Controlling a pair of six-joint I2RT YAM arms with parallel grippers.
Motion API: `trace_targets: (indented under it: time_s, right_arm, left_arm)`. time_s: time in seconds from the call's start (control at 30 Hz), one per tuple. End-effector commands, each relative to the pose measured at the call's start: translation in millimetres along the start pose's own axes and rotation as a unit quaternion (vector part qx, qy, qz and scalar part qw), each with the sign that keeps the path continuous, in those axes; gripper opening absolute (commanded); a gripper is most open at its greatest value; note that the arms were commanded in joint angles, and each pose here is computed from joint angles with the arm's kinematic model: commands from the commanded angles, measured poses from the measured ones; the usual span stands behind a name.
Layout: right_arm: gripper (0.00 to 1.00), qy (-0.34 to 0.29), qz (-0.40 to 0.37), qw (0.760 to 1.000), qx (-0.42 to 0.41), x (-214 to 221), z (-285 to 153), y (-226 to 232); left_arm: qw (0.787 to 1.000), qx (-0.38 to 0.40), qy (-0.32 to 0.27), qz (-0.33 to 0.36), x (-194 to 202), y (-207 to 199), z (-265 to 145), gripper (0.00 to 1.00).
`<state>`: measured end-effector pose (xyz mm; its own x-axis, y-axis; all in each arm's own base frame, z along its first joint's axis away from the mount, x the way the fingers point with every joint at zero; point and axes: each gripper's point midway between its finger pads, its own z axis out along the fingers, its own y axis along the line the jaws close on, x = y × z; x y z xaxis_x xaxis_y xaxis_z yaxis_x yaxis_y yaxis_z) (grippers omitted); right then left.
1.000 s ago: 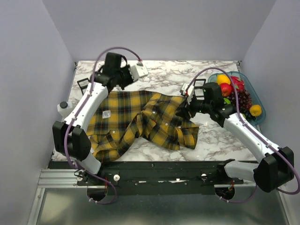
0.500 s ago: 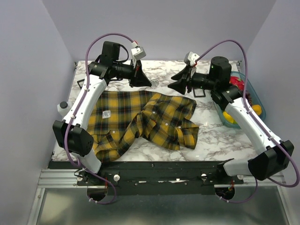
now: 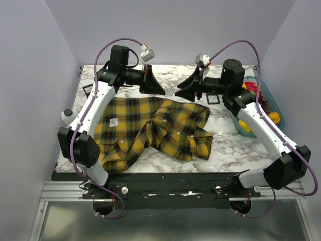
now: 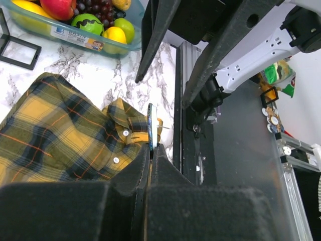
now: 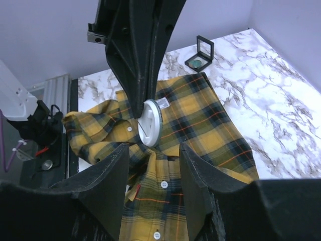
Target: Remove the brooch from the garment
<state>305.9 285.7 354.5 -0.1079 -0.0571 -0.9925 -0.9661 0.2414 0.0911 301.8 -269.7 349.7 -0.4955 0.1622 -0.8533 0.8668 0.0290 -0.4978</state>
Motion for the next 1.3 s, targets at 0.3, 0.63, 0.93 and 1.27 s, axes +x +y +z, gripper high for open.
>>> trace_targets:
  time_s: [0.3, 0.63, 0.93, 1.27]
  right_arm:
    - [0.52, -0.003, 0.017, 1.0, -0.025, 1.6, 11.8, 12.6]
    - [0.49, 0.001, 0.03, 1.0, 0.01, 5.0, 17.3, -4.0]
    - [0.43, -0.001, 0.055, 0.998, 0.02, 8.0, 21.2, -10.0]
    - [0.42, 0.001, 0.089, 0.995, 0.044, 14.2, 27.8, -23.7]
  left_arm:
    - [0.999, 0.046, -0.01, -0.004, -8.7, -19.0, 4.0, 0.0]
    - [0.998, 0.057, -0.012, -0.012, -9.8, -19.4, 4.9, 0.0]
    - [0.998, 0.062, -0.01, -0.019, -6.7, -17.3, 5.9, 0.0]
    - [0.997, 0.072, -0.01, -0.013, -7.5, -20.3, 5.4, 0.0]
